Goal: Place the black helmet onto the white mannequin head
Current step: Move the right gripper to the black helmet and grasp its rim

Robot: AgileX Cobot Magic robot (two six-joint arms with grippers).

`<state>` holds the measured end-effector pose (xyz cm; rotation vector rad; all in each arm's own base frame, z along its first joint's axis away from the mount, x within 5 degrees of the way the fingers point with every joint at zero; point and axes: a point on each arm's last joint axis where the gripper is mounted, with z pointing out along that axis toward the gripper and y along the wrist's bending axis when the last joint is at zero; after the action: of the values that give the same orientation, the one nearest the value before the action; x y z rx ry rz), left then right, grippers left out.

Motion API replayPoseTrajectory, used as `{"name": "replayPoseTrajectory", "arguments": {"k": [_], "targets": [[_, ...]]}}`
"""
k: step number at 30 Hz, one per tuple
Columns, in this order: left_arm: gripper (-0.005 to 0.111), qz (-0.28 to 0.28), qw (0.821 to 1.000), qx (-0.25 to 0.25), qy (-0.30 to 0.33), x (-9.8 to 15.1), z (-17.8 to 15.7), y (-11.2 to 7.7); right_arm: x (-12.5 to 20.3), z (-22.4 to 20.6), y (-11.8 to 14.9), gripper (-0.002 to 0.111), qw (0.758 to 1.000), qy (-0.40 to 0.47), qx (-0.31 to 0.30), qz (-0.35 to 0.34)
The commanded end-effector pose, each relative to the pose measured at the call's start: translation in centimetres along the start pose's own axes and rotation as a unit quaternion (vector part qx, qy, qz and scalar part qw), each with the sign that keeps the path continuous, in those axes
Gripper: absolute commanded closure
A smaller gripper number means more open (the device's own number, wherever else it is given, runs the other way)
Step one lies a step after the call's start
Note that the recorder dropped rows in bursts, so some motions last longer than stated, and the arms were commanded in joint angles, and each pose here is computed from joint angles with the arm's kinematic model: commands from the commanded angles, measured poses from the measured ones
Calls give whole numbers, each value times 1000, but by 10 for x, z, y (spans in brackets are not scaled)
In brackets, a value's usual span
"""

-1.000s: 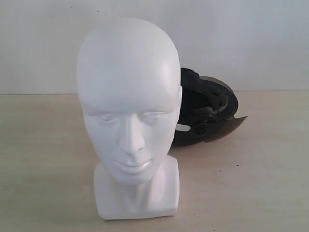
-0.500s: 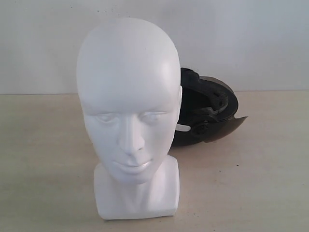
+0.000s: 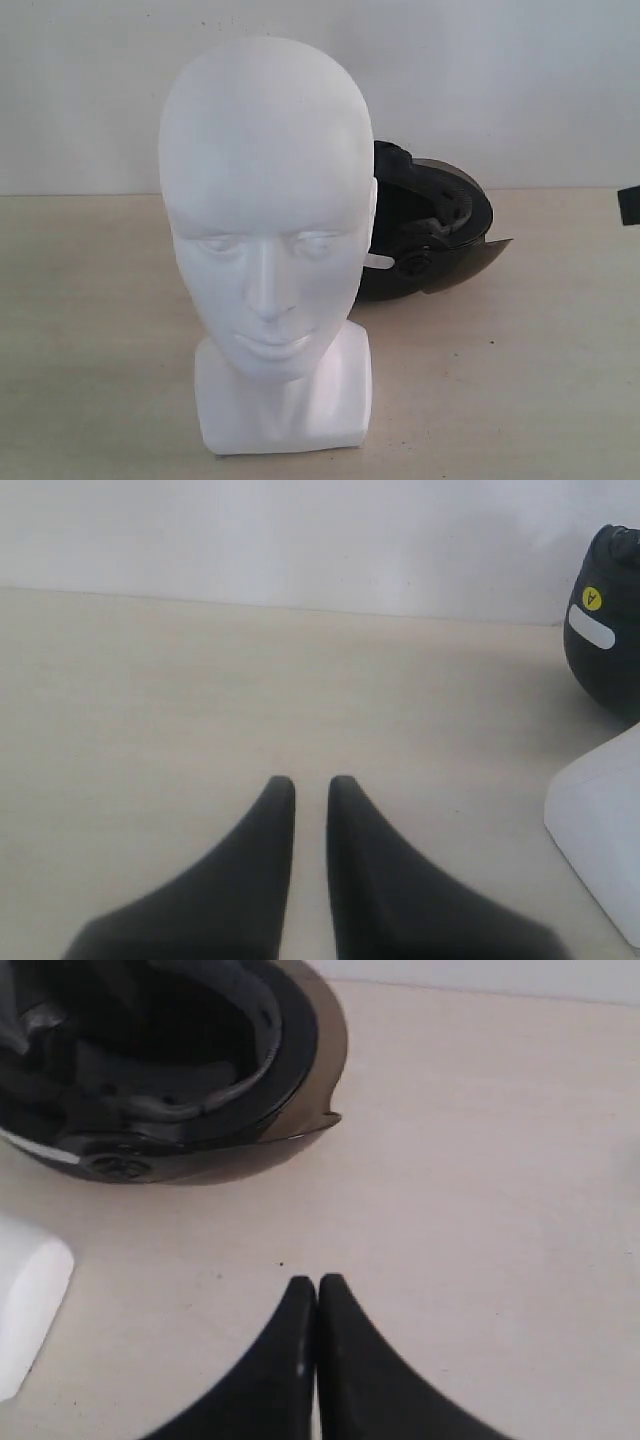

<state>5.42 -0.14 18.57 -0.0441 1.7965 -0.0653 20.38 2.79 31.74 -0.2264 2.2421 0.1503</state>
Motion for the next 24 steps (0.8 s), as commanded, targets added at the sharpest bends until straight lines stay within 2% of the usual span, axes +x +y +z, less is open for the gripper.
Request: {"name": "replayPoseTrajectory", "arguments": {"k": [1,3,5,6,8,11,16,19,24], "targets": [[94,-6,1000,-1,0,1,0,0,-7,13,9,107,994,3,-66,-91],[94,-6,1000,-1,0,1,0,0,-14,26,14,99,985,19,-109,-136],[94,-6,1000,-1,0,1,0,0,-23,39,18,76,966,38,-155,-205],[94,-6,1000,-1,0,1,0,0,-29,47,18,55,958,42,-168,-228],[94,-6,1000,-1,0,1,0,0,-36,60,18,37,939,36,-175,-293],[94,-6,1000,-1,0,1,0,0,-37,76,25,38,908,19,-175,-381],[94,-6,1000,-1,0,1,0,0,-39,99,44,38,864,-14,-153,-480],[94,-6,1000,-1,0,1,0,0,-41,109,50,38,866,-30,-136,-480],[94,-6,1000,-1,0,1,0,0,-28,136,50,38,872,4,-152,-465]]}}
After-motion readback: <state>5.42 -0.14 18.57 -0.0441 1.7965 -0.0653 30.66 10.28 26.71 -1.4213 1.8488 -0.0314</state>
